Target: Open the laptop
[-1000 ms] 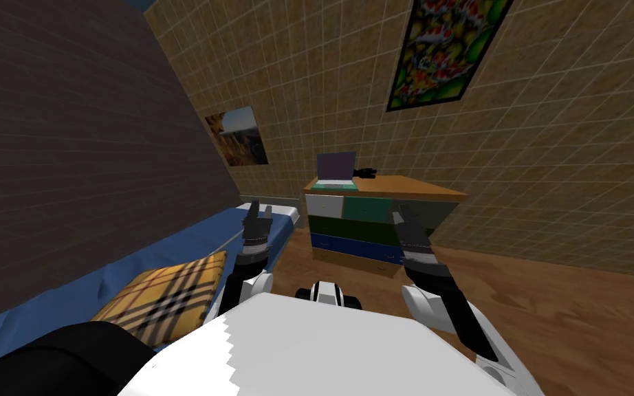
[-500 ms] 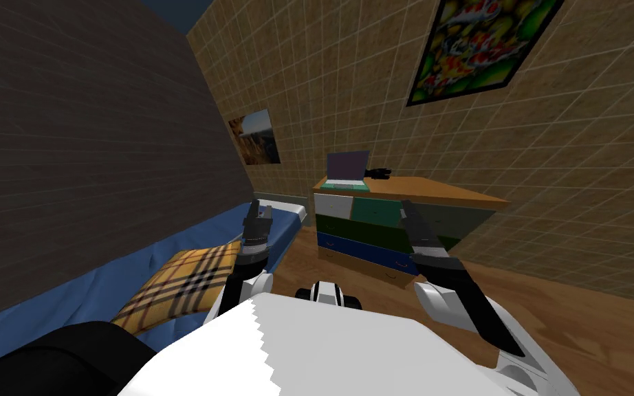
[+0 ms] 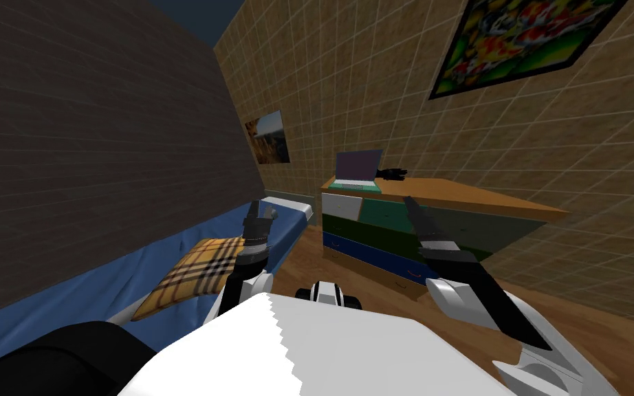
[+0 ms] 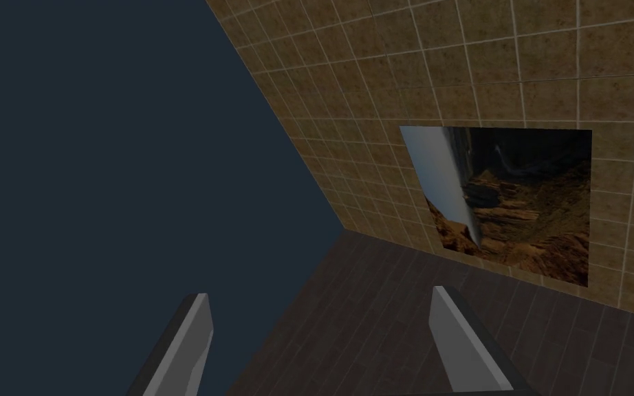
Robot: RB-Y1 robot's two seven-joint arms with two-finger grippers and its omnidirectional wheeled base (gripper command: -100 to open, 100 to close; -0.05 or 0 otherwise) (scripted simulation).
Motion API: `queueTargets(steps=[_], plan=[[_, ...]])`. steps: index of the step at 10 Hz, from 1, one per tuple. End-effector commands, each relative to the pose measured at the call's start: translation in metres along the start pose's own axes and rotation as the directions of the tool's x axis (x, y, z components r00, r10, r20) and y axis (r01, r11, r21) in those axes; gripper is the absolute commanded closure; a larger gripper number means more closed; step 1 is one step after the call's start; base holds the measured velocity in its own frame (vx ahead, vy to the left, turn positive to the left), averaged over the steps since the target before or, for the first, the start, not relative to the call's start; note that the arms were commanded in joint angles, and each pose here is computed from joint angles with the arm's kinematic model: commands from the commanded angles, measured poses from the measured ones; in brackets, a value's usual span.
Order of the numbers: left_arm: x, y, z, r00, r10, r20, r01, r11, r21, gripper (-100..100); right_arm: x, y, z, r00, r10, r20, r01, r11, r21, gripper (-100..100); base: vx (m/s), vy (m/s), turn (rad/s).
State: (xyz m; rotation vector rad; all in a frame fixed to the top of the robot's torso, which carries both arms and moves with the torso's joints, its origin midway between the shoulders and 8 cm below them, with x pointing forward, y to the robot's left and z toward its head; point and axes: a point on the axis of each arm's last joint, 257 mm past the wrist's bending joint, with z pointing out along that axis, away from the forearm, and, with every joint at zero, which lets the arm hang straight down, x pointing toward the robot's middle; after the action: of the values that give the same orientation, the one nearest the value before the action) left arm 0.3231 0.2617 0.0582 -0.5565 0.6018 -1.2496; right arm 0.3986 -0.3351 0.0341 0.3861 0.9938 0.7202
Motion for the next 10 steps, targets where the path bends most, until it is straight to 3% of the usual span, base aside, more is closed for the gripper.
queueTargets(steps=[1,6,7,8,9,10], plan=[[0.000,0.000,0.000,1.0000,0.000,0.000,0.000,1.0000,0.000,0,-0.012,-0.010,0.007,0.994,-0.109,-0.024,0.110,0.993,0.032,-100,-0.005,0.007,0.263],[0.000,0.000,0.000,1.0000,0.000,0.000,0.000,1.0000,0.000,0,-0.029,-0.027,0.017,0.959,-0.272,-0.076,0.278,0.957,0.082,-100,0.000,0.005,0.195],[0.000,0.000,0.000,1.0000,0.000,0.000,0.000,1.0000,0.000,0,-0.040,-0.030,0.022,0.936,-0.341,-0.090,0.348,0.934,0.084,-100,0.004,0.009,0.282],[0.000,0.000,0.000,1.0000,0.000,0.000,0.000,1.0000,0.000,0,-0.038,-0.036,0.021,0.931,-0.350,-0.107,0.360,0.927,0.104,-100,0.007,0.003,0.148],[0.000,0.000,0.000,1.0000,0.000,0.000,0.000,1.0000,0.000,0,-0.050,-0.039,0.027,0.901,-0.416,-0.122,0.429,0.897,0.105,-100,0.010,0.008,0.272],[0.000,0.000,0.000,1.0000,0.000,0.000,0.000,1.0000,0.000,0,-0.048,-0.046,0.025,0.894,-0.426,-0.140,0.442,0.888,0.123,-100,0.010,0.003,0.163]])
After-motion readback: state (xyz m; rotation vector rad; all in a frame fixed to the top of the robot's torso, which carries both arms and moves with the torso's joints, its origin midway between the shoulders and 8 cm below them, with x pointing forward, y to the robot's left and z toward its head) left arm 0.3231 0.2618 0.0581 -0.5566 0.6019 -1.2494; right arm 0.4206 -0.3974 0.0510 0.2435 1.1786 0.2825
